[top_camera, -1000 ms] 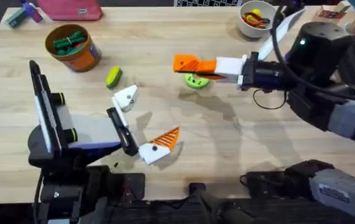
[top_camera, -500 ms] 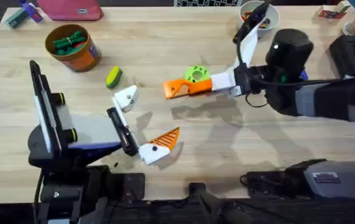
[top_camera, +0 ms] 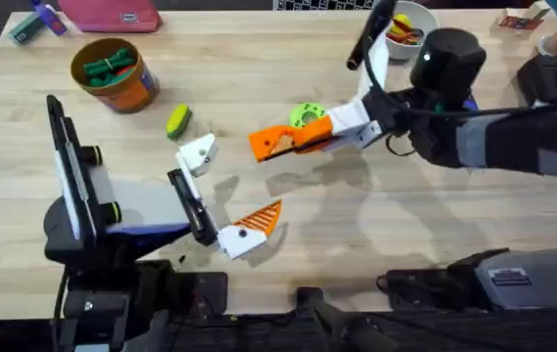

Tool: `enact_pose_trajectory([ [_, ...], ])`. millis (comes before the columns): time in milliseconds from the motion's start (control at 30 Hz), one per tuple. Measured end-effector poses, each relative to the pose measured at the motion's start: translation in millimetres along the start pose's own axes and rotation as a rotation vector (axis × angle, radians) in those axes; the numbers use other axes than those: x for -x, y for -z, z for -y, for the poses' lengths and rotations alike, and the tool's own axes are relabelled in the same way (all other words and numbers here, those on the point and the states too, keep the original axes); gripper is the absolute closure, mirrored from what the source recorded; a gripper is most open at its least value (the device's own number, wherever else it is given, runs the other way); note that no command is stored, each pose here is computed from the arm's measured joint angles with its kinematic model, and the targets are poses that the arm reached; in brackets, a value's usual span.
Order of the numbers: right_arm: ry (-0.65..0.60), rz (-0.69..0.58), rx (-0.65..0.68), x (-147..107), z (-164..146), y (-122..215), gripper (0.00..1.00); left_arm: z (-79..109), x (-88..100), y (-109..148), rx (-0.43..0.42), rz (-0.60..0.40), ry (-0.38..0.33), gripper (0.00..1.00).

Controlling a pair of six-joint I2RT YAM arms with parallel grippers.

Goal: Pick up the gripper from the table and insert it into the empty holder that is missing its gripper. Then pick up a screw, insert it into the mounting hole, and use the screwdriver to tighten it. Finally, clean up the table by picking up the vegetable and placing it into the bucket.

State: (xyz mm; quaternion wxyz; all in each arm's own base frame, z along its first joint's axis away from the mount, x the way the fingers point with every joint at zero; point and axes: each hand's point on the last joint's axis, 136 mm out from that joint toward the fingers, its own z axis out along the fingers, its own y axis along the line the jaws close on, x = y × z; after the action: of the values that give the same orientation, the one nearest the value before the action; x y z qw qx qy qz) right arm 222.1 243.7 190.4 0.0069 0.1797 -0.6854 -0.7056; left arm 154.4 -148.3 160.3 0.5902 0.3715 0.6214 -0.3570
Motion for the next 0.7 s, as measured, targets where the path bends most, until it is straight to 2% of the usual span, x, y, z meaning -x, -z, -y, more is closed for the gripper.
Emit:
enact_pose_trajectory([
  [100, -0.028, -0.027, 0.007, 5, 1, -7, 0.991, 0.0, 0.0, 0, 0.000, 0.000, 0.000, 0.015],
  [333, -0.138, -0.086, 0.015, 7, 26, -26, 0.991, 0.0, -0.1, 0, 0.000, 0.000, 0.000, 0.016],
  [700, -0.095, -0.144, 0.029, 12, 19, -45, 0.991, 0.0, 0.0, 0, 0.000, 0.000, 0.000, 0.015],
])
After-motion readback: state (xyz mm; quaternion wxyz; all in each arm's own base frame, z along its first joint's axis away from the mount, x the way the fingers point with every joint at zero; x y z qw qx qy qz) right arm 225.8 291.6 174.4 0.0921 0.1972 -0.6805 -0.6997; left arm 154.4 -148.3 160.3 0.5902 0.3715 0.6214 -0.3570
